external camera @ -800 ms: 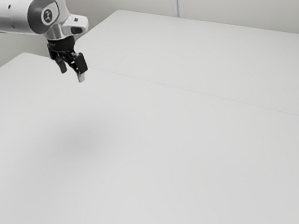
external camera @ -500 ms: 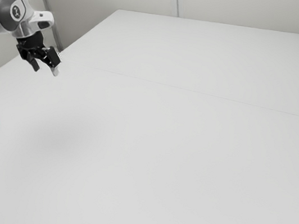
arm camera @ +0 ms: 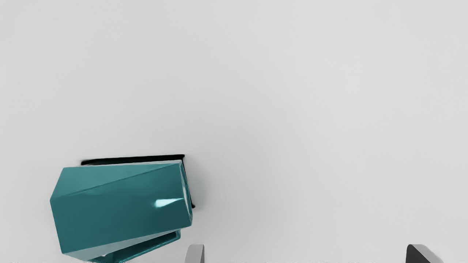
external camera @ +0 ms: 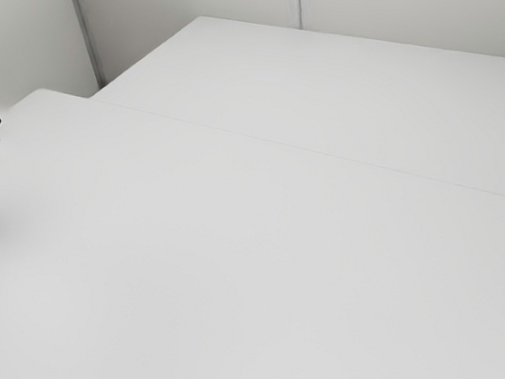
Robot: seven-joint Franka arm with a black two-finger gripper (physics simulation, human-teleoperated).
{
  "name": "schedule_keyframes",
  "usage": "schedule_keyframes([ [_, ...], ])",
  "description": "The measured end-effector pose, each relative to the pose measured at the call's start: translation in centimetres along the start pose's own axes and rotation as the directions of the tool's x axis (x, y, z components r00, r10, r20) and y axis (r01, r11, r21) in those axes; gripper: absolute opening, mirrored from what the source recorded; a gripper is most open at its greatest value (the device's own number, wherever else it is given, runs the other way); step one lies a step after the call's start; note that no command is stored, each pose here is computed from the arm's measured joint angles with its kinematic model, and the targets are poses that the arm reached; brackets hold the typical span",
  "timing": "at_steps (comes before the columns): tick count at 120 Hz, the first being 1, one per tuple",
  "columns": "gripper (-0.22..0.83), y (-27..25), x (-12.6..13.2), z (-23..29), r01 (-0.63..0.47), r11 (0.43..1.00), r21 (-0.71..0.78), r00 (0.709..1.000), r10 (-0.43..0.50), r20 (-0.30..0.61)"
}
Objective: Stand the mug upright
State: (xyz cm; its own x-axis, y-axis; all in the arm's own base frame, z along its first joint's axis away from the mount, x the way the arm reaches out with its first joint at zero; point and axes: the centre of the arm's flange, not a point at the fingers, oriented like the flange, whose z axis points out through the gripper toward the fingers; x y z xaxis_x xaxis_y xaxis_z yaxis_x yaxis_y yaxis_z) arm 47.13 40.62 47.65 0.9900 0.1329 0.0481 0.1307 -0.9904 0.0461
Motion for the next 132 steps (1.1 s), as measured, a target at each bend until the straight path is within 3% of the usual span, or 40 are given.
schedule_keyframes([
  [28,0.62,-6.2,-2.3,3.1,0.011,1.0,-0.019,0.998,-0.01,0.064],
  [52,0.62,-10.6,-2.0,5.3,-0.011,0.999,-0.034,0.996,0.014,0.088],
  [90,0.61,-16.5,-2.6,7.4,-0.047,0.994,-0.097,0.997,0.052,0.054],
  [132,0.61,-22.1,-5.7,8.6,-0.077,0.966,-0.245,0.996,0.065,-0.056],
])
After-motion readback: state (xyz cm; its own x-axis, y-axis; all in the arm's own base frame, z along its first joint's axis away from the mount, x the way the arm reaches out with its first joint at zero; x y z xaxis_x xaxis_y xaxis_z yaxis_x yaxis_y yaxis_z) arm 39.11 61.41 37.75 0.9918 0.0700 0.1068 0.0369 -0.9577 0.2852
